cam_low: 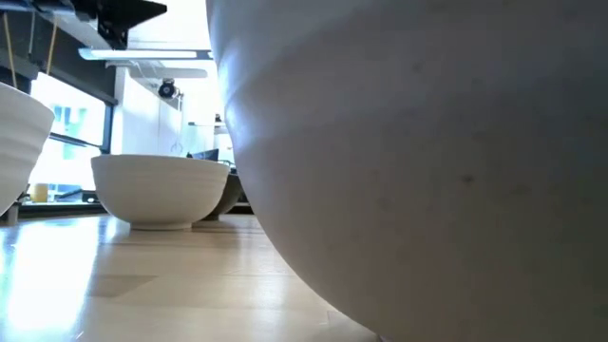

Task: Nest bowls inside each other
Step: Stack the black bowl on the top left white bowl

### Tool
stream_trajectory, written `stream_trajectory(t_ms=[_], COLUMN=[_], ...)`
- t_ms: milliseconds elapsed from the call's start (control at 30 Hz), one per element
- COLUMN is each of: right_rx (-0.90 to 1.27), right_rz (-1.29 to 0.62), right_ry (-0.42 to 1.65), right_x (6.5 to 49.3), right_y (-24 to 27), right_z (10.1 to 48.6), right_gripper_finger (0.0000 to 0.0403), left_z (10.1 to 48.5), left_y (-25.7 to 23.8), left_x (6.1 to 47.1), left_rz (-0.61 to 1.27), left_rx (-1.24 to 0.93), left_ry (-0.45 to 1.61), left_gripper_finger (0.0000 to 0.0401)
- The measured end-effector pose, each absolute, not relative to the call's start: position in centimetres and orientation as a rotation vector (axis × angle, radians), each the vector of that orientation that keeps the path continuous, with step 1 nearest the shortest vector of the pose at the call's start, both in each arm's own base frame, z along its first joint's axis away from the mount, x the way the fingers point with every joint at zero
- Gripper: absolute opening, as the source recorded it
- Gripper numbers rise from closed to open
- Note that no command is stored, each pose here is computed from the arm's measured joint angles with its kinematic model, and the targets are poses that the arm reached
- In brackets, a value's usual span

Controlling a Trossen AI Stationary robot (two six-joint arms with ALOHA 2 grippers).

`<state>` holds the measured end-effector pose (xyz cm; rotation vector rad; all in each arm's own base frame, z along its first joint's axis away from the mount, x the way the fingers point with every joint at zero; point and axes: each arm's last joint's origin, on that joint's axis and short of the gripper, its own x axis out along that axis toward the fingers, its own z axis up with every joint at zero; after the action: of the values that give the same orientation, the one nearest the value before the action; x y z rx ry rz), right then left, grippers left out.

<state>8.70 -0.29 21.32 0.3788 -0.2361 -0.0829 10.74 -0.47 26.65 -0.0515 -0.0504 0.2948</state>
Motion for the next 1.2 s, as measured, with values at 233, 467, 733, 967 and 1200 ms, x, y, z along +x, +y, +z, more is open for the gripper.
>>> stream_trajectory(t_ms=[233,467,733,967,1200], right_rx=[0.330,0.316,0.258,0.205,0.168], right_rz=[-0.033,-0.049,-0.081,-0.110,-0.107], right_ry=[-0.194,-0.095,0.044,0.195,0.204], right_x=[8.3,8.6,10.6,13.4,14.9], right_y=[-0.1,-0.1,-0.1,-0.1,-0.1], right_z=[23.6,27.0,30.7,32.2,33.9], right_gripper_finger=[0.0124,0.0124,0.0124,0.0124,0.0124], left_z=[26.9,26.3,27.5,28.1,28.1], left_y=[-0.5,-0.7,-0.7,-0.4,-0.1], left_x=[11.4,12.7,12.7,11.9,10.8], left_rz=[0.325,0.323,0.321,0.431,0.510], left_rx=[-0.127,-0.192,-0.200,-0.147,-0.172], left_ry=[-0.028,0.008,-0.016,0.155,0.320], left_gripper_finger=[0.0184,0.0184,0.0184,0.0184,0.0184])
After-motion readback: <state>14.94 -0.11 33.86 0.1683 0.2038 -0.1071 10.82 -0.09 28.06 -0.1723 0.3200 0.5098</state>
